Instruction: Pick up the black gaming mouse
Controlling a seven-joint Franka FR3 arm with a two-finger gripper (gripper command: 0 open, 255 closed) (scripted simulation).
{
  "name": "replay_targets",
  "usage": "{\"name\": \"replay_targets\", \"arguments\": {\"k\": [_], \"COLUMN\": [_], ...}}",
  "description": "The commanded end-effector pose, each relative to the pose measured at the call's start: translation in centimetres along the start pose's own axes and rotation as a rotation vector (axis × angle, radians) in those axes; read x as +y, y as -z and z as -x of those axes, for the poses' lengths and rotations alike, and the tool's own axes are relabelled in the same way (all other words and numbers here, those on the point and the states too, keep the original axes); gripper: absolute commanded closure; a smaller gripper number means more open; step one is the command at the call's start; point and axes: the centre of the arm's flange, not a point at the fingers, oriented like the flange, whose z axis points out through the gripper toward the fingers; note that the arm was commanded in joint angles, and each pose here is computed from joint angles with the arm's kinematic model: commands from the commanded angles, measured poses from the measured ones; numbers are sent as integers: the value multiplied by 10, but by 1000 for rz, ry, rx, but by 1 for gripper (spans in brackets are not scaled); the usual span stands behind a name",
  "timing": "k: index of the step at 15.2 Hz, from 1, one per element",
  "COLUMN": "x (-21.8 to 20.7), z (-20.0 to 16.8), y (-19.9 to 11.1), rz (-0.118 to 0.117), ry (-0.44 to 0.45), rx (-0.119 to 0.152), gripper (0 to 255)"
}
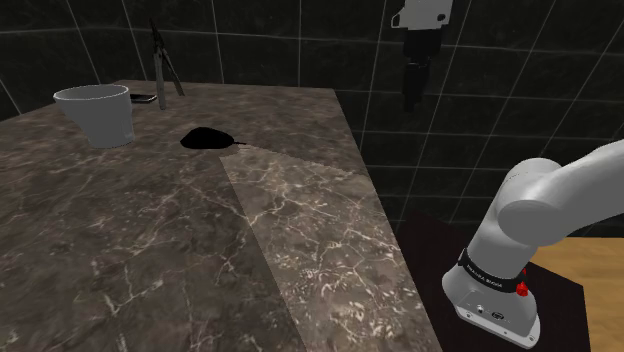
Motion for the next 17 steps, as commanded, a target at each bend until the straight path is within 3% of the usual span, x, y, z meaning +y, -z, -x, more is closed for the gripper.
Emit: {"name": "replay_targets", "arguments": {"k": [1,17], "x": [0,-108], "z": [0,-168], "y": [0,-7], "rz": [0,-36], "ry": [0,175], "rx": [0,60], "gripper": [0,0]}}
